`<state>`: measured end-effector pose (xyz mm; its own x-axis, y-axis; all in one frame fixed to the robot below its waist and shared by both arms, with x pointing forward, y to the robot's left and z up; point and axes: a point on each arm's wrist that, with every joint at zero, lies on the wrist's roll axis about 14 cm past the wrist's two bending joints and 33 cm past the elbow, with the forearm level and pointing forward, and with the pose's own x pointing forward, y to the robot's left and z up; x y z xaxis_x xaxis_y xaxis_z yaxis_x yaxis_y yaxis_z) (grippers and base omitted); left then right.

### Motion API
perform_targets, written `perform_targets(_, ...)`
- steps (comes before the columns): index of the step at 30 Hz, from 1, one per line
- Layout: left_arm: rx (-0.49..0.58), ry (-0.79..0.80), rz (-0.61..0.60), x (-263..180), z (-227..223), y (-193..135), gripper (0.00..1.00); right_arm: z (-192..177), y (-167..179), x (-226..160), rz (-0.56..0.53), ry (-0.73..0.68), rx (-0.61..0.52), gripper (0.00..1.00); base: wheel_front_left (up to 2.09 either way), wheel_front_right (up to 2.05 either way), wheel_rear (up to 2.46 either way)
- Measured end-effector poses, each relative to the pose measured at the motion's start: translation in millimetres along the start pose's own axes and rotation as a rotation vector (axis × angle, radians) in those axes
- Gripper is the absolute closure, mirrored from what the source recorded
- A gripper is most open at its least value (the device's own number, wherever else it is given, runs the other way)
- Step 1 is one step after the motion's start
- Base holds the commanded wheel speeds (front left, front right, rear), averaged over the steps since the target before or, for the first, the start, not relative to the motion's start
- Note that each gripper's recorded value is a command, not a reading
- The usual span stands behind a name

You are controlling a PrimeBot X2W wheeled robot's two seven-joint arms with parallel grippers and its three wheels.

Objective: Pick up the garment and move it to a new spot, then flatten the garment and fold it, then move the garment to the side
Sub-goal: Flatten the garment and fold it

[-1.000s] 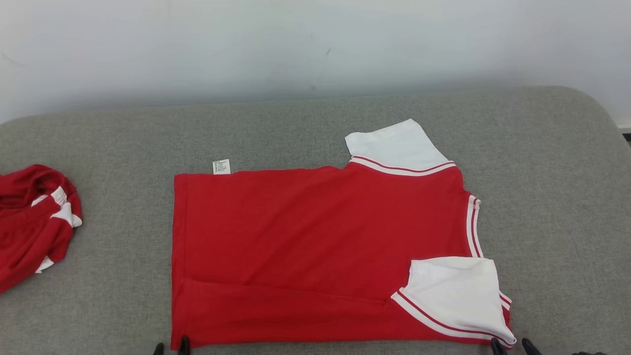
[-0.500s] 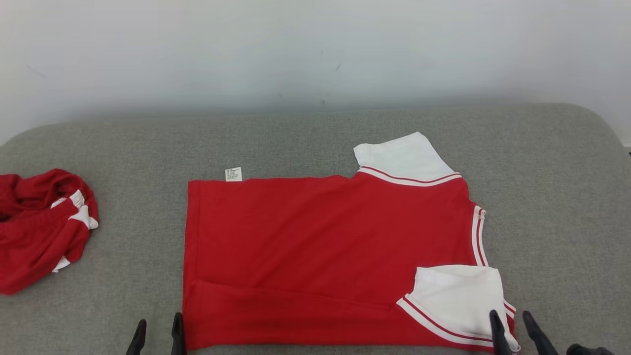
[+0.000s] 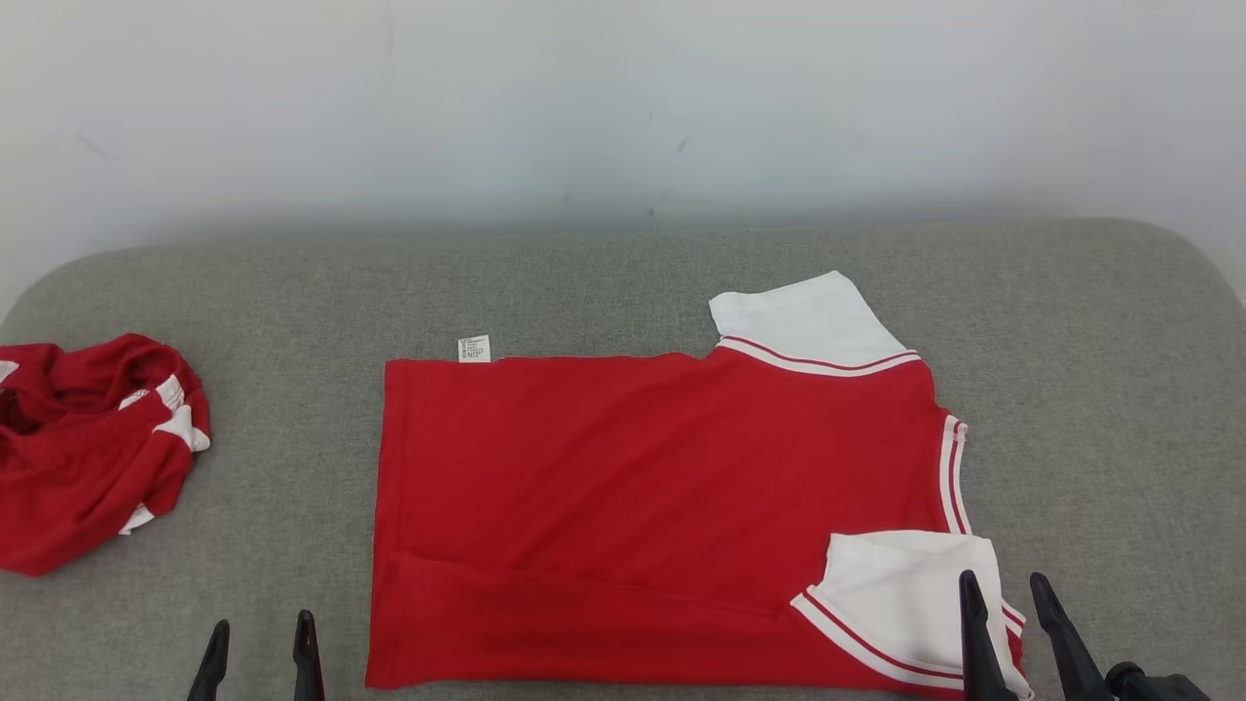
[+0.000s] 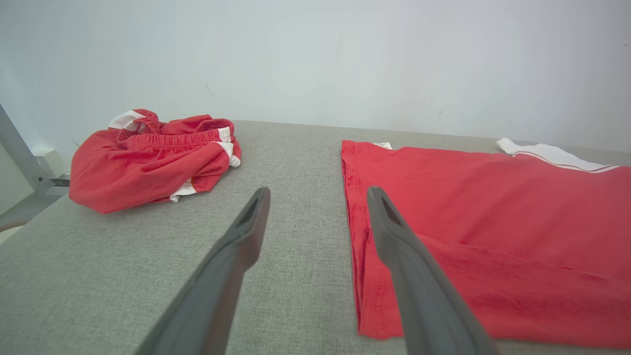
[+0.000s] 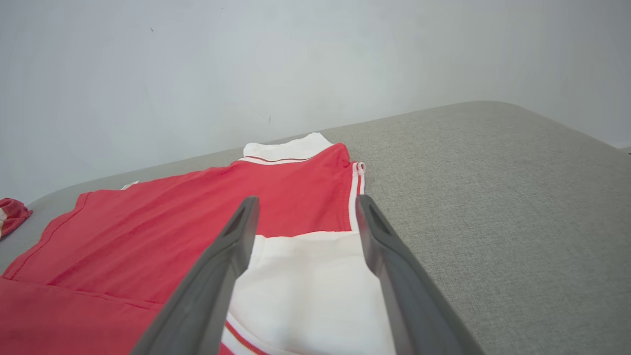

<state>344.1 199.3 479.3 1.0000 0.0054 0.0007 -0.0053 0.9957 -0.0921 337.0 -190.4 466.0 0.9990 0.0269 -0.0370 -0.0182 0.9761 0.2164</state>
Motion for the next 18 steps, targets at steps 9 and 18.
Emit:
perform_targets(9, -0.036, -0.005, -0.001, 17, 0, -2, 0.0, 2, 9, 9, 0.016, -0.011, -0.021, 0.0, 0.0, 0.0, 0.0)
perform_targets(18, -0.017, 0.003, -0.116, 91, -1, -27, 0.0, 29, 31, 62, 0.147, -0.082, -0.123, 0.0, 0.0, 0.0, 0.0)
